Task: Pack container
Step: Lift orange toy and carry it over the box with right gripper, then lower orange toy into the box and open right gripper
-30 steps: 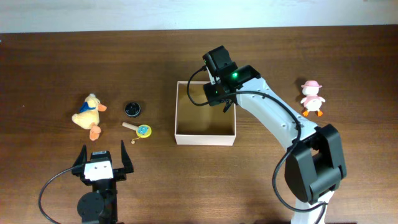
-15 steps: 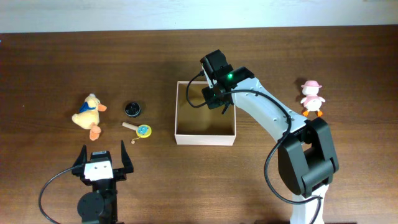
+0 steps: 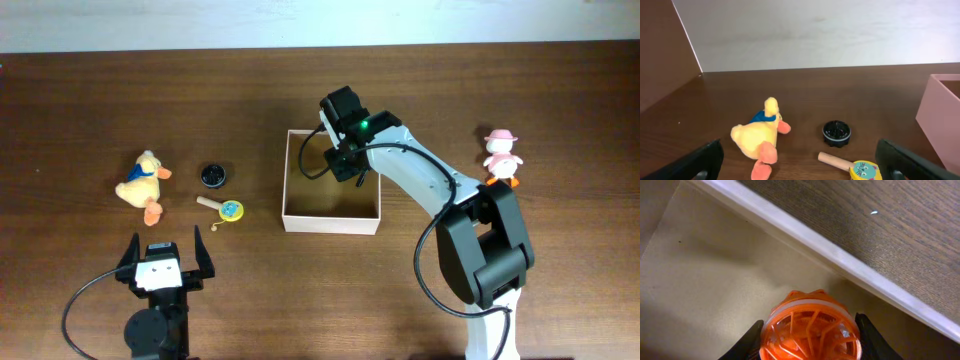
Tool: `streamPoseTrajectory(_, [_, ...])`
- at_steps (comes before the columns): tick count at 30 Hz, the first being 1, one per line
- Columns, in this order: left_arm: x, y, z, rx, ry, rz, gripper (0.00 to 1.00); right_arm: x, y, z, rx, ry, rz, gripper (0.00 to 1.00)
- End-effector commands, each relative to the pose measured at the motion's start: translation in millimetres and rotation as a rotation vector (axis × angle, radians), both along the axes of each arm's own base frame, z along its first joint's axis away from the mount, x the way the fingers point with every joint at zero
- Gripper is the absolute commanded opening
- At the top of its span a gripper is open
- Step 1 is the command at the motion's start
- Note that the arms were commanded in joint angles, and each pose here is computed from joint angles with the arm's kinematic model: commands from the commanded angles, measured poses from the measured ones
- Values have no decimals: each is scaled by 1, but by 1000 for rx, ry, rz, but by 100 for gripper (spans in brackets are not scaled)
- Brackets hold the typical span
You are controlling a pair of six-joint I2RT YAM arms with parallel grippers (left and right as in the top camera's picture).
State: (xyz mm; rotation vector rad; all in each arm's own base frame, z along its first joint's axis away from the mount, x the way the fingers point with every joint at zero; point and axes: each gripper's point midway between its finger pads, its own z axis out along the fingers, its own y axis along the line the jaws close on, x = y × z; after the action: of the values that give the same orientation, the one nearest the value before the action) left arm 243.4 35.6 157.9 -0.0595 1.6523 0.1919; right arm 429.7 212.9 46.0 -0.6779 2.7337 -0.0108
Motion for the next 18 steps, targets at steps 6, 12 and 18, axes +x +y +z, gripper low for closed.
streamPoseTrajectory(6, [0,-2,-1,8,-1,-14,99,2,4,-1,-7,-7,18,27])
streamPoseTrajectory(12, [0,-2,-1,8,-1,-14,99,2,4,-1,-7,-7,18,54])
streamPoseTrajectory(18, [0,-2,-1,8,-1,-14,99,2,4,-1,-6,-7,18,59])
